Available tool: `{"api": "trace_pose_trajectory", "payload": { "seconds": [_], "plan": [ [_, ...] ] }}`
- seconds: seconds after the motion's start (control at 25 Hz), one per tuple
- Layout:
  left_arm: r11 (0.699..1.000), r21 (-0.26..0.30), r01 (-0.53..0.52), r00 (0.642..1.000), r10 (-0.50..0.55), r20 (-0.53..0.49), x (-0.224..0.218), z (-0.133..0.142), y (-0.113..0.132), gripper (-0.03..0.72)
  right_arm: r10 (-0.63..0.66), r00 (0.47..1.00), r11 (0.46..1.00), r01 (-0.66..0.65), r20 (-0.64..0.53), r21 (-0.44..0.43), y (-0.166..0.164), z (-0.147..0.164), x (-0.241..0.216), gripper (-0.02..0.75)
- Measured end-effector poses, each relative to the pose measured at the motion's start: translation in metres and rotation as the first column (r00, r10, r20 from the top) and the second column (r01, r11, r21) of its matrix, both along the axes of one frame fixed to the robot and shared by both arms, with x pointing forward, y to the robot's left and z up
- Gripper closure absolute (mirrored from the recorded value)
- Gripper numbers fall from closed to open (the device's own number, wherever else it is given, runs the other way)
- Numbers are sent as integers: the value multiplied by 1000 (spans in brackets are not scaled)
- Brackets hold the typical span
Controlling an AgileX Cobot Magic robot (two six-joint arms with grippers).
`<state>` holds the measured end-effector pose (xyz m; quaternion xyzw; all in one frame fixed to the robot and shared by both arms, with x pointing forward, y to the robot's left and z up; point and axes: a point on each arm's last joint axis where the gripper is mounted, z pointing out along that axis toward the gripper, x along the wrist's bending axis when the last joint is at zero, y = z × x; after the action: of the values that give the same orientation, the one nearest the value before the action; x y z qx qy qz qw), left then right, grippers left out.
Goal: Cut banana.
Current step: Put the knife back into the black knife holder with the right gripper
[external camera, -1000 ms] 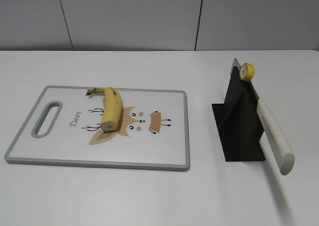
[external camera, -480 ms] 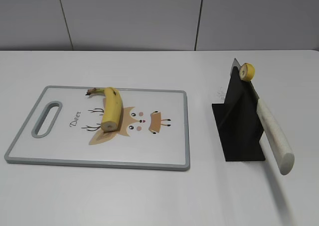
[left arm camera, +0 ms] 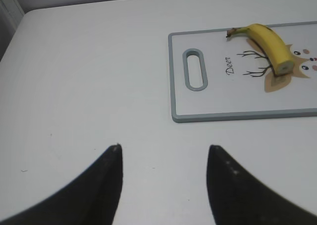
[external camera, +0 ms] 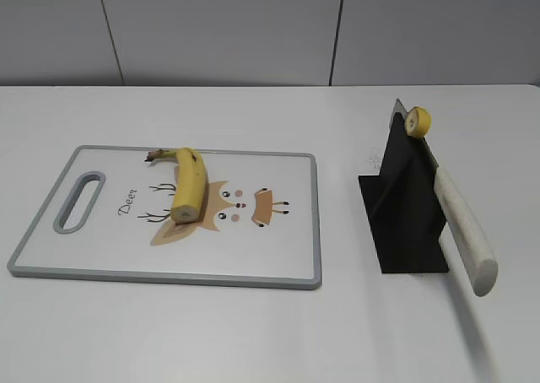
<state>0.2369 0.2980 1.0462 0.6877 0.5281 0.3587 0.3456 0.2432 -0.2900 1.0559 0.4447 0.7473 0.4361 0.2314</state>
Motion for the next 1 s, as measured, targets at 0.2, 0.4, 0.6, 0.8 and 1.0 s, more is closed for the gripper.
{"api": "trace_pose_trajectory", "payload": {
  "seconds": [0.2, 0.4, 0.6, 0.8, 1.0],
  "plan": [
    [1000, 0, 0, 1000, 0, 0, 0, 0, 0, 168, 0, 998, 1000, -2, 57, 31, -5, 0, -9, 163],
    [1000, -1, 1, 1000, -1, 0, 0, 0, 0, 168, -1, 996, 999, -3, 84, 44, -7, 0, -13, 163],
    [1000, -2, 1, 1000, -1, 0, 0, 0, 0, 168, -2, 996, 999, -2, 84, 44, -7, 0, -13, 163],
    [1000, -2, 1, 1000, -1, 0, 0, 0, 0, 168, -56, 995, 998, 52, 84, 44, -6, 0, -13, 163],
    [1000, -2, 1, 1000, -1, 0, 0, 0, 0, 168, -186, 979, 982, 183, 84, 45, -5, 0, -13, 163]
  ]
}}
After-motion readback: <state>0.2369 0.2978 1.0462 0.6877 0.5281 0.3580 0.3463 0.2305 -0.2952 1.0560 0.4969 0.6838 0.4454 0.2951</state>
